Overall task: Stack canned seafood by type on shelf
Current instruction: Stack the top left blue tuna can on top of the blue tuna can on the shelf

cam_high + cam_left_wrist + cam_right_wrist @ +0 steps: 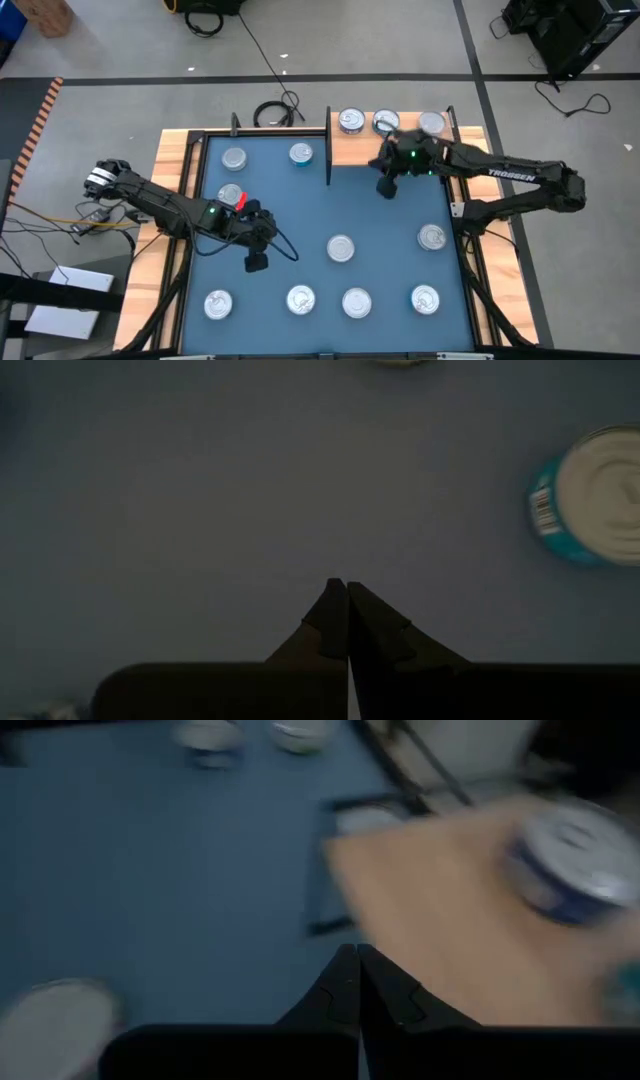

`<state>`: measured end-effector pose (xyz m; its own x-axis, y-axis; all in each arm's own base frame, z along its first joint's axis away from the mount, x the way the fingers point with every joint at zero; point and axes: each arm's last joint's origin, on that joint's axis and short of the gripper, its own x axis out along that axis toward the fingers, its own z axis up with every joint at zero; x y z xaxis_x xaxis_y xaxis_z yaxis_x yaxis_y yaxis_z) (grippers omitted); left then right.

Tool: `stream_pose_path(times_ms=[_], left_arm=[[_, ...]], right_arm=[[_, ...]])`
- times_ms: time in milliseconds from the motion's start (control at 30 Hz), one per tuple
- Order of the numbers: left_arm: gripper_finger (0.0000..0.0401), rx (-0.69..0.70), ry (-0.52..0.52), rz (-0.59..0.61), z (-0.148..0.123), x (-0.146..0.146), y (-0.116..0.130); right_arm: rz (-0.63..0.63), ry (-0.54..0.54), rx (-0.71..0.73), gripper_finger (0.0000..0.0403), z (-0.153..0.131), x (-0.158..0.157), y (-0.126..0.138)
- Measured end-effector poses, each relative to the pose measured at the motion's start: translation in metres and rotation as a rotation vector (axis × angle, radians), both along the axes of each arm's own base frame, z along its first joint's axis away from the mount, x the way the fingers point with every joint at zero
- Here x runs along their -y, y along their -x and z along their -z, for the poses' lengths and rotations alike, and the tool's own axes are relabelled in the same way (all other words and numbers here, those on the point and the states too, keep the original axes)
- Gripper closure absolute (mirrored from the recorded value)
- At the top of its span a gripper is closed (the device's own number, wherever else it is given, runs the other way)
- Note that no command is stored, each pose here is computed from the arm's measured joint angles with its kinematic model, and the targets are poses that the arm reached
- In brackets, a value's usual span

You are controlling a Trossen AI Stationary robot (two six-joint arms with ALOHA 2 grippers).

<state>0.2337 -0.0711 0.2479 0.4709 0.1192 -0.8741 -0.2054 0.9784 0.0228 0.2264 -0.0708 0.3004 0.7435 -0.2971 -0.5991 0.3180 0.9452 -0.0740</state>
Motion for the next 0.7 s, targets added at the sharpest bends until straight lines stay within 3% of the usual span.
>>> stream_pose_path(times_ms=[267,500,700], left_arm=[[0.0400,-0.107,-0.036,-0.042,0.004,-0.005,0.010],[0.0400,-0.196,-0.057,-0.082,0.006,-0.023,0.013],[0.0401,-0.147,-0.018,-0.097,0.014,-0.046,0.020]], right_arm=[[-0.310,-0.049,0.180,0.0398,0.022,-0.040,-0.018],[-0.346,-0.034,0.204,0.0398,0.040,-0.059,-0.019],[-0.343,-0.008,0.194,0.0398,0.041,-0.071,-0.019]])
